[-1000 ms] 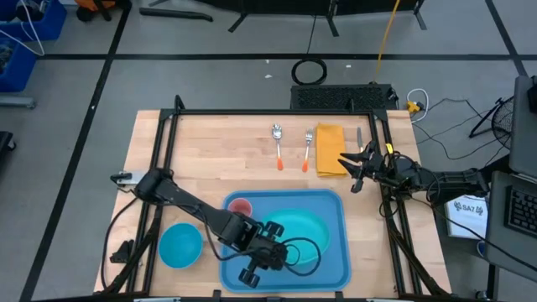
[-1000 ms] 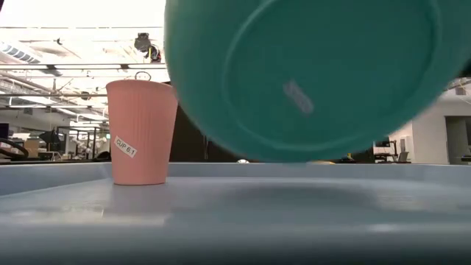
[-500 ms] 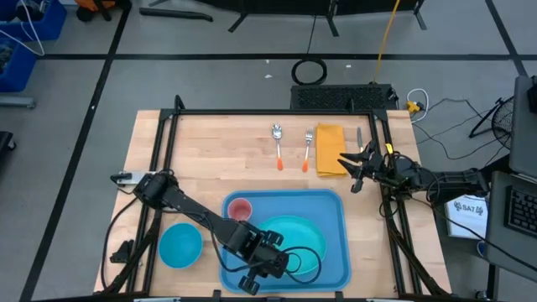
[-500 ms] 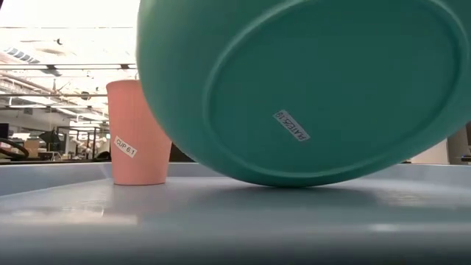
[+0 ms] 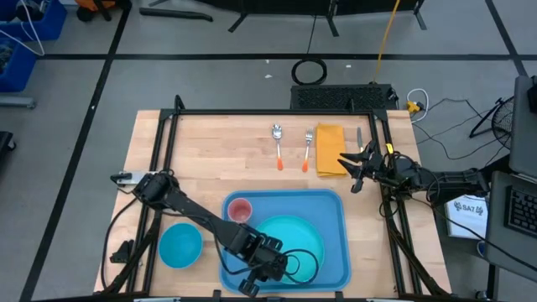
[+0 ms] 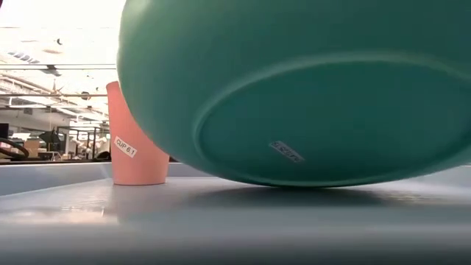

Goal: Set up tray
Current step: Put the light blue plate on the blue serving tray

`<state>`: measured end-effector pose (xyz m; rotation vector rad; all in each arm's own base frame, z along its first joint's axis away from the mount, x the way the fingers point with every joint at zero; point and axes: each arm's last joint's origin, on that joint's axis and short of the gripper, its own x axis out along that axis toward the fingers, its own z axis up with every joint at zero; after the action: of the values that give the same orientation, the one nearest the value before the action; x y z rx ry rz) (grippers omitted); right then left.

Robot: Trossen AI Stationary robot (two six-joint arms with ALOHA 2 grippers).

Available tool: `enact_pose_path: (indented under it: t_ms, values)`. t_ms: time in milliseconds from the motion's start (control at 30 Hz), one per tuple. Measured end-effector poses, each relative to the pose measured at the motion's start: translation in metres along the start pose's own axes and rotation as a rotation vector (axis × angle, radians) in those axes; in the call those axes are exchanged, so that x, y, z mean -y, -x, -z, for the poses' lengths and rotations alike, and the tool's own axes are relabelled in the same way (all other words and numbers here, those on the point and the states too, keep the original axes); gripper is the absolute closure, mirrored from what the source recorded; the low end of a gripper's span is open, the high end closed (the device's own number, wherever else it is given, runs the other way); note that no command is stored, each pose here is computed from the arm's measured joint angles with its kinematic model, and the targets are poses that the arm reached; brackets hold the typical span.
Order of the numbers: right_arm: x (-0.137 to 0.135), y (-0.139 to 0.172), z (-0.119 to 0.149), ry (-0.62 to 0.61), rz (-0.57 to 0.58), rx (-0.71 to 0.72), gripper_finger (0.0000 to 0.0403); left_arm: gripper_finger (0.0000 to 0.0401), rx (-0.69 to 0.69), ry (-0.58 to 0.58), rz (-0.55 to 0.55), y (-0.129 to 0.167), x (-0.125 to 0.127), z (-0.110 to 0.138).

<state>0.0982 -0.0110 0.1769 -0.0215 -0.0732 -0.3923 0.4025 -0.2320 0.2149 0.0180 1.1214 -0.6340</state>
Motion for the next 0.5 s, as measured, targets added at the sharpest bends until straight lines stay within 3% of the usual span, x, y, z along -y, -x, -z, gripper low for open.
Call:
enact_pose_path:
  t_ms: [500]
  values:
    - [0.000, 0.000, 0.000, 0.000, 0.000, 0.001, 0.0314, 0.0389, -0.007, 0.044, 0.028, -0.014, -0.006, 0.011]
